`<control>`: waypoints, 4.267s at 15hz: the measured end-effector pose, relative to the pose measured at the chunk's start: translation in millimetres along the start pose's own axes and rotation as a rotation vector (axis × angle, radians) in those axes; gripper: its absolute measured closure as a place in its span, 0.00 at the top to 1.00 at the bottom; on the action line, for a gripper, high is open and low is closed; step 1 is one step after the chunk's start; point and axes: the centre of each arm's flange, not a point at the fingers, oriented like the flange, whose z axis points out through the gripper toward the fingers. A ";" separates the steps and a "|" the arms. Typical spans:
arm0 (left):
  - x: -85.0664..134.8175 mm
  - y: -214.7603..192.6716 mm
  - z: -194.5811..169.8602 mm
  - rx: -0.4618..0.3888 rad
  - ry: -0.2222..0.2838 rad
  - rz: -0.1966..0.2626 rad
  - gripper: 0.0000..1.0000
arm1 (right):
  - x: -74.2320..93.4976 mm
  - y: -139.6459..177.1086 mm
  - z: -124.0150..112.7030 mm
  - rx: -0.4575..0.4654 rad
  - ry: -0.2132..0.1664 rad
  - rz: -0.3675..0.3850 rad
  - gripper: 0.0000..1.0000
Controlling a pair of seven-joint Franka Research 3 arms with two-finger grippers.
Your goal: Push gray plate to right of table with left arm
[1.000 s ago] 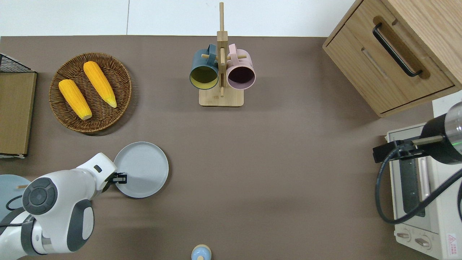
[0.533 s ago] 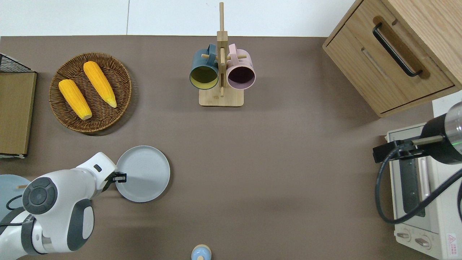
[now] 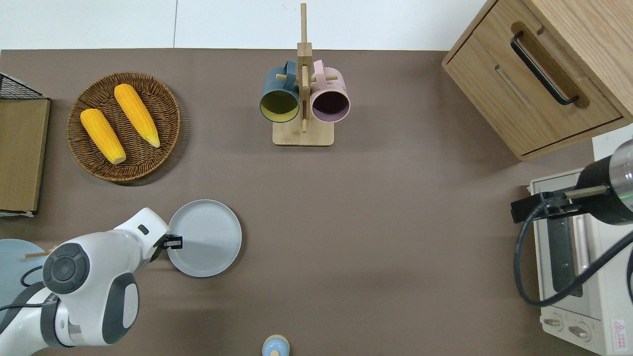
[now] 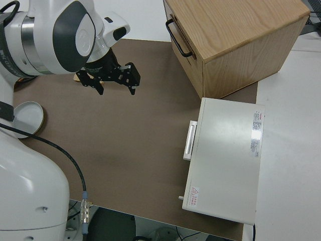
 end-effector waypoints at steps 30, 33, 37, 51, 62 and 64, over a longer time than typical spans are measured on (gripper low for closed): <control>-53.8 411.1 12.0 -0.118 0.030 -0.237 0.01 | 0.0 0.0 0.0 0.000 0.000 0.000 0.99; -52.1 420.6 11.9 -0.107 0.023 -0.239 0.01 | 0.0 0.0 0.0 0.000 0.000 0.000 0.99; -50.9 422.9 17.3 -0.090 0.012 -0.238 0.15 | 0.0 0.0 0.0 0.000 0.000 0.000 0.99; -36.8 415.2 23.8 -0.037 -0.013 -0.191 0.99 | 0.0 0.0 0.0 0.000 0.000 0.000 0.99; 16.2 333.5 -78.5 -0.031 -0.118 -0.129 0.99 | 0.0 0.0 0.0 0.000 0.000 0.000 0.99; 22.3 319.2 -88.5 -0.024 -0.125 -0.122 0.99 | 0.0 0.0 0.0 0.000 0.000 0.000 0.99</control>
